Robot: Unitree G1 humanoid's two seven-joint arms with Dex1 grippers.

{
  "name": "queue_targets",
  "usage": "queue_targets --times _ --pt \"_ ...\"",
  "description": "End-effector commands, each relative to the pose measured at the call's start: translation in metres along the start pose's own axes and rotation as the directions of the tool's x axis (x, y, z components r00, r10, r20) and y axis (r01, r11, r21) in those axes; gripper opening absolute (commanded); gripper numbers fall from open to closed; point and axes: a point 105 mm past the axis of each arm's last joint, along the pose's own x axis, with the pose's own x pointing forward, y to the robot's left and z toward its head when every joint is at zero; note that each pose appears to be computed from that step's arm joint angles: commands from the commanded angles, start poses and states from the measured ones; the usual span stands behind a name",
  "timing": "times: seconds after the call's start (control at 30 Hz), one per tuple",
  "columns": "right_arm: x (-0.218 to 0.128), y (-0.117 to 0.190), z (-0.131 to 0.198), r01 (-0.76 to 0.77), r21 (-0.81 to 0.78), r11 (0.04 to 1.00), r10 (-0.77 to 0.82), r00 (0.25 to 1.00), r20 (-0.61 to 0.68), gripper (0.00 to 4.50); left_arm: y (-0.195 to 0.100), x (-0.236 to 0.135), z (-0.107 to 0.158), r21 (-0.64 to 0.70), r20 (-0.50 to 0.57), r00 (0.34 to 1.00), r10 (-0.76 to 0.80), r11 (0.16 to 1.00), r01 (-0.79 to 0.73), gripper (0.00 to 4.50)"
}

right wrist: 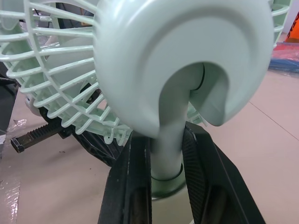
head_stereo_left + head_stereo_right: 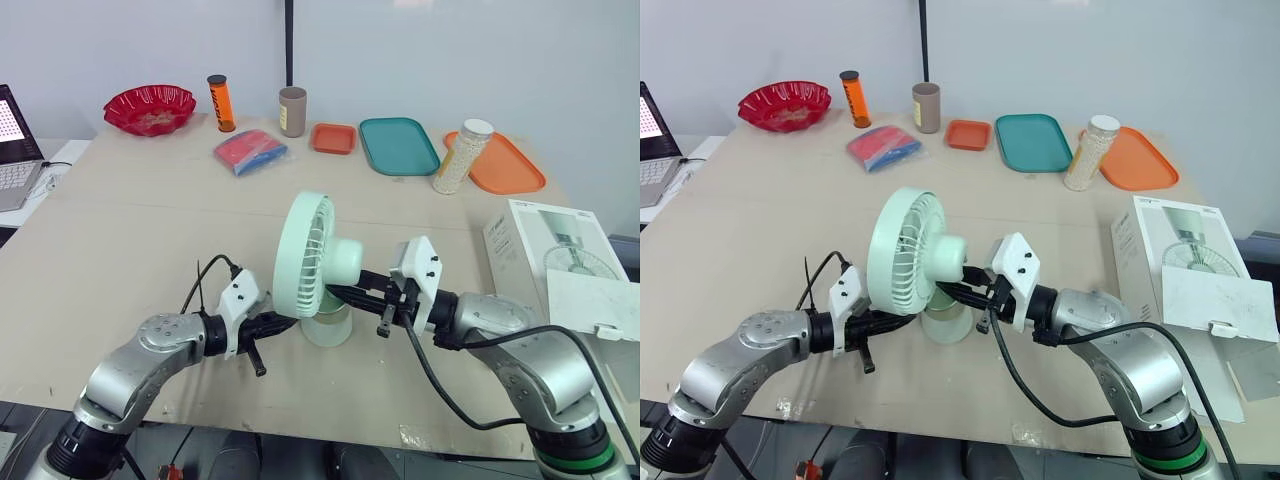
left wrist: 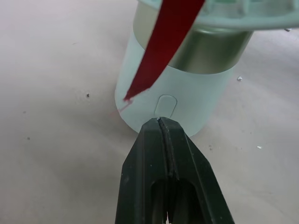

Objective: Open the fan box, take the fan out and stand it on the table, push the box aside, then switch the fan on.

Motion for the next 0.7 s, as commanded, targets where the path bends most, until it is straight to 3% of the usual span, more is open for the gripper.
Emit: queue_targets --times 0.03,0.7 --pt "-0.003 0.000 0.010 0.015 -0.041 0.999 -0.014 1.000 0.022 0.36 -0.003 0.001 0.012 0.033 0.039 0.999 -0.008 0.999 0.007 0.06" --pt "-0.003 0.001 0.008 0.013 -0.044 0.999 -0.012 1.000 0.013 0.36 -0.010 0.014 0.017 0.009 0.056 0.998 -0.032 0.999 0.031 0.06"
